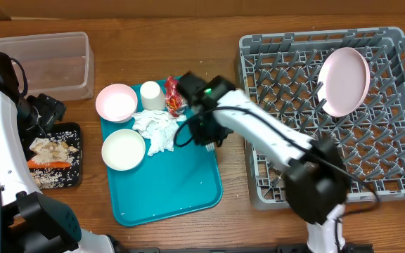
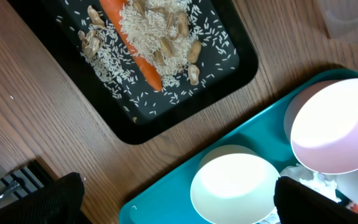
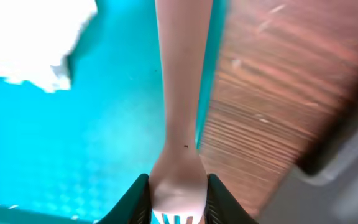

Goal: Sort waste into correct bins and load items into the dishwasher rack
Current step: 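Lift the white fork and carry it over the dish rack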

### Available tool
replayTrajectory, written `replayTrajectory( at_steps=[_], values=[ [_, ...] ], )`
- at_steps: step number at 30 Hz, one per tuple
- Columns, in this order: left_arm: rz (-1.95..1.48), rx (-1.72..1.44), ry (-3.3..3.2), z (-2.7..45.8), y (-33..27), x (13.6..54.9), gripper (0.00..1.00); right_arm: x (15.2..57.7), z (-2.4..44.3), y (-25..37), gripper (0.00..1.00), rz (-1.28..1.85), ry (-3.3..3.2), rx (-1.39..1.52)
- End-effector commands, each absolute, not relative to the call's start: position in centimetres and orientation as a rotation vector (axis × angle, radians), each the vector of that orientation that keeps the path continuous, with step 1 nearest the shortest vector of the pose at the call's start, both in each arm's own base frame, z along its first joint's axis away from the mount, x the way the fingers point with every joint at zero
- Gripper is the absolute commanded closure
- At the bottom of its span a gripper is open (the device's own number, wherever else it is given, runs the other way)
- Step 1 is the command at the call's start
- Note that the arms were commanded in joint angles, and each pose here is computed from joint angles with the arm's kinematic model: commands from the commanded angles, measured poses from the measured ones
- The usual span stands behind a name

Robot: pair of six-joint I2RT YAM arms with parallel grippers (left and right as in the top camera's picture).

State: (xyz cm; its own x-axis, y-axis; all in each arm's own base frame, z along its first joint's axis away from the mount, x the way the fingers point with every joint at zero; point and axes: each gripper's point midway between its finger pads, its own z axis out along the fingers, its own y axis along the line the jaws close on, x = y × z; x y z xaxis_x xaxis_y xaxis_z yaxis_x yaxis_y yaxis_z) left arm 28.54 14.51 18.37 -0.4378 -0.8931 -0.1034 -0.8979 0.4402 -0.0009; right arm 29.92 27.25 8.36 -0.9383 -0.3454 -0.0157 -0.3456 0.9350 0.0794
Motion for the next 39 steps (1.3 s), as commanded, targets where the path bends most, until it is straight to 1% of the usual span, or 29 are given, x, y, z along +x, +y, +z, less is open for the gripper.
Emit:
replayTrajectory(
  at_steps=[1, 4, 7, 17, 23, 29, 30, 31, 32, 39],
  values=[
    [0.090, -1.590, 2.560, 19.5, 14.8, 28.5, 0.00, 31.6, 14.8, 26.2, 0.96, 0.250, 2.944, -0.471],
    [0.090, -1.589, 2.560, 19.5, 14.8, 28.5, 0.00, 32.9, 17.0, 24.0, 0.96, 0.257, 2.895, -0.384],
    [0.090, -1.589, 2.560, 19.5, 14.8, 28.5, 0.00, 34.3, 18.2, 21.4, 0.96, 0.254, 2.868, -0.325],
    [0.091, -1.589, 2.560, 19.5, 14.8, 28.5, 0.00, 39.9, 18.7, 12.9, 0.96, 0.201, 2.787, -0.214],
    [0.090, -1.590, 2.560, 19.5, 14.8, 28.5, 0.00, 41.7, 18.2, 12.6, 0.96, 0.268, 2.746, -0.273],
    [0.090, -1.590, 2.560, 19.5, 14.8, 28.5, 0.00, 43.0, 15.3, 13.2, 0.95, 0.281, 2.761, -0.279],
    [0.090, -1.590, 2.560, 19.5, 14.8, 28.5, 0.00, 43.2, 14.7, 13.4, 0.92, 0.292, 2.769, -0.280],
    [0.090, -1.590, 2.560, 19.5, 14.8, 28.5, 0.00, 43.3, 14.2, 13.5, 0.85, 0.293, 2.776, -0.280],
    [0.090, -1.589, 2.560, 19.5, 14.8, 28.5, 0.00, 43.5, 13.7, 13.5, 0.80, 0.291, 2.786, -0.275],
    [0.090, -1.590, 2.560, 19.5, 14.8, 28.5, 0.00, 43.6, 11.4, 13.5, 0.65, 0.286, 2.837, -0.266]
  ],
)
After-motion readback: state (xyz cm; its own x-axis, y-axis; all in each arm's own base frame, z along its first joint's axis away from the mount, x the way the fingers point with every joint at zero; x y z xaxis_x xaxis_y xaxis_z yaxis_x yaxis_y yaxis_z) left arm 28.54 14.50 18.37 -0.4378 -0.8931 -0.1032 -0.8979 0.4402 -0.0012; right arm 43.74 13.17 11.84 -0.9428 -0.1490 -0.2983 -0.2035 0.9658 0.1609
